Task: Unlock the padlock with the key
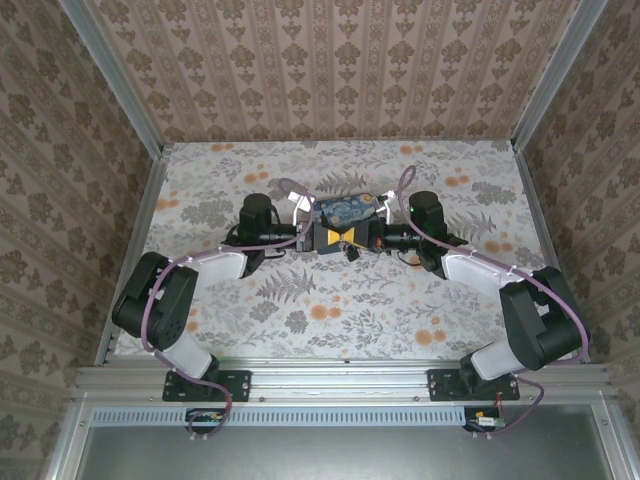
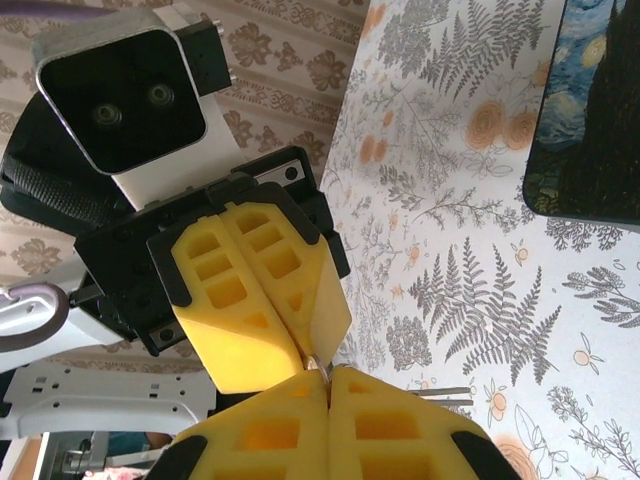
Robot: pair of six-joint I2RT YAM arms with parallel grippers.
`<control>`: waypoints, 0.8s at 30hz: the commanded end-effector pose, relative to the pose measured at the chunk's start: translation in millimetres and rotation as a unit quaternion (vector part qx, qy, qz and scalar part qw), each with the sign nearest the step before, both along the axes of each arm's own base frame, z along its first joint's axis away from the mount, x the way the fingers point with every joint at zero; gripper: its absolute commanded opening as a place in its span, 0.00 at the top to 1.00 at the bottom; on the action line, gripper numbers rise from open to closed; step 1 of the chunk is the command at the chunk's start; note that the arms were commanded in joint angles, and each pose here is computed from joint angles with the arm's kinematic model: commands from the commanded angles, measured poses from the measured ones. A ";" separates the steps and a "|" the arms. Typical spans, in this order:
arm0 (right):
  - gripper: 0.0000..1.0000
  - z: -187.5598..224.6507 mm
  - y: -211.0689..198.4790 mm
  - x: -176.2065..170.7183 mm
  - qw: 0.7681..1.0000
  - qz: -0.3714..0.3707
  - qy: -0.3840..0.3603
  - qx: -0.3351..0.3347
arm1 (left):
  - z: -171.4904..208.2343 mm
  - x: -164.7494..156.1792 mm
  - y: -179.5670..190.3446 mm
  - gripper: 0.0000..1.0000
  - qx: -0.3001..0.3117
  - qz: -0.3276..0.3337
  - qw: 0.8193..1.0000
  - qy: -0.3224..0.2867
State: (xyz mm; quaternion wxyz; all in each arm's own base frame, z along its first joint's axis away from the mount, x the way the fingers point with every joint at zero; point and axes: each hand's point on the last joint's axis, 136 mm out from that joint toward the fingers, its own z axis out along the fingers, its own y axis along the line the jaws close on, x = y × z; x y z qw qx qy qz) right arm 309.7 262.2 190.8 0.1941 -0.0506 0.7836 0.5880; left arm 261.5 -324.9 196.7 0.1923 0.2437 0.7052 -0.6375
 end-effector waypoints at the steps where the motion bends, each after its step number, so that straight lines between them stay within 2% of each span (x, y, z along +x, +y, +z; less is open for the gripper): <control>1: 0.83 -3.7 -3.2 -18.1 0.999 0.047 -0.016 -0.022 | 16.9 -17.5 -3.4 1.00 -0.018 -0.053 0.998 -0.031; 4: 0.64 -8.1 -26.1 -17.8 0.997 0.043 -0.024 -0.057 | 14.1 -29.9 -6.5 1.00 0.001 -0.077 0.996 -0.038; 7: 0.55 13.5 -33.1 -14.2 0.994 0.047 -0.082 -0.059 | 10.3 -41.1 -9.6 1.00 0.027 -0.094 0.994 -0.045; 11: 0.52 38.9 -22.0 -20.3 0.986 0.096 -0.133 -0.030 | 14.3 -46.5 -12.1 1.00 0.030 -0.105 0.993 -0.050; 17: 0.54 33.0 -3.6 -45.7 0.972 0.175 -0.154 -0.003 | 19.1 -49.7 -13.5 1.00 0.026 -0.113 0.992 -0.051; 24: 0.55 18.2 -5.4 -53.7 0.973 0.182 -0.144 -0.011 | 24.5 -53.4 -11.7 1.00 0.022 -0.119 0.991 -0.056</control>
